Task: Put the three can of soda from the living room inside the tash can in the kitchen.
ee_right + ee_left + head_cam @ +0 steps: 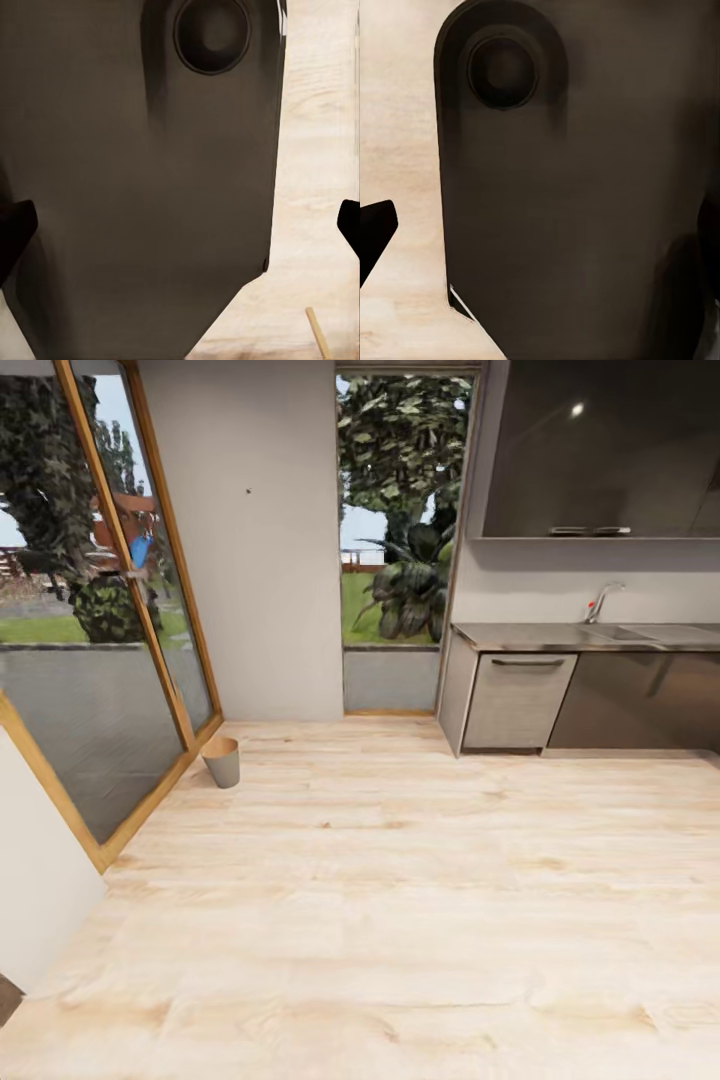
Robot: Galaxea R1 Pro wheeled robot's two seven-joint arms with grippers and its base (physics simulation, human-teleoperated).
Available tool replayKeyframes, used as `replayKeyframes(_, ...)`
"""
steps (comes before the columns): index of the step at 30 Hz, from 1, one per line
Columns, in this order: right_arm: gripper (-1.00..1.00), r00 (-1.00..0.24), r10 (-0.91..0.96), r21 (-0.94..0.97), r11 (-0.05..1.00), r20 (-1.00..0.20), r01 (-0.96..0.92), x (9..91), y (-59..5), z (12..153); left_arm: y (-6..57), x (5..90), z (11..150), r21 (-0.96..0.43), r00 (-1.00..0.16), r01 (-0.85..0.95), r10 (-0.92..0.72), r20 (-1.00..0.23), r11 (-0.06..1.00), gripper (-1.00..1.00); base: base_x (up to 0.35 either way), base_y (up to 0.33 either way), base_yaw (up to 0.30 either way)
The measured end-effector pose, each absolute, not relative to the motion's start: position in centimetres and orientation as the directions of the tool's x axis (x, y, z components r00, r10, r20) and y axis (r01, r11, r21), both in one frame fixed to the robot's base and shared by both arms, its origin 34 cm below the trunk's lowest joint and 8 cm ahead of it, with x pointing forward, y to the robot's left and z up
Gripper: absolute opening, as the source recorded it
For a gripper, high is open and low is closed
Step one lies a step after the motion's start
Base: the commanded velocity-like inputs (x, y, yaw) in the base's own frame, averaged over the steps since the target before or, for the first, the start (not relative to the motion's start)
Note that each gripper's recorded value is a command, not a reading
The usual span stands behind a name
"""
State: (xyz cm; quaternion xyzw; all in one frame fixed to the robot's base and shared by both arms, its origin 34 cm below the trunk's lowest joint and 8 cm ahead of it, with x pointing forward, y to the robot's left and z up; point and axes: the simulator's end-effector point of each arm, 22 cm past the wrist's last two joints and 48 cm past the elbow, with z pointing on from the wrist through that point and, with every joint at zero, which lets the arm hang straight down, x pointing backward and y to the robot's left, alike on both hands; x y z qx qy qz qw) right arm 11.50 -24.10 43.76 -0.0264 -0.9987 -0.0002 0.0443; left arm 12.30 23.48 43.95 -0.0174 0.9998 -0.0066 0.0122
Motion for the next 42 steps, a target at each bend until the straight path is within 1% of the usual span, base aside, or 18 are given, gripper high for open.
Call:
replayKeyframes(26,1.0,-0.992,0.053,-0.003,0.999,0.116,0.053,10.4,-24.1,43.8,23.2,11.5,44.0,-0.016,-0.999,-0.033,-0.033,-0.003,0.999,1.0,0.336,-0.081,0.199)
replayKeyframes(30,1.0,-0.991,0.053,-0.004,0.999,0.121,0.053,10.3,-24.1,43.9,22.3,11.5,44.0,-0.035,-0.999,-0.037,-0.038,-0.004,0.999,1.0,0.12,-0.027,0.188)
replayKeyframes(34,1.0,-0.991,0.055,-0.004,0.999,0.124,0.055,10.2,-24.1,43.9,22.4,11.2,44.0,-0.039,-1.0,-0.015,-0.015,0.005,0.999,1.0,0.172,-0.015,0.036)
replayKeyframes(42,1.0,-0.991,0.055,-0.004,0.998,0.125,0.055,10.1,-24.1,43.9,22.0,11.1,44.1,-0.037,-1.0,-0.01,-0.01,0.011,0.999,1.0,0.323,-0.1,0.001)
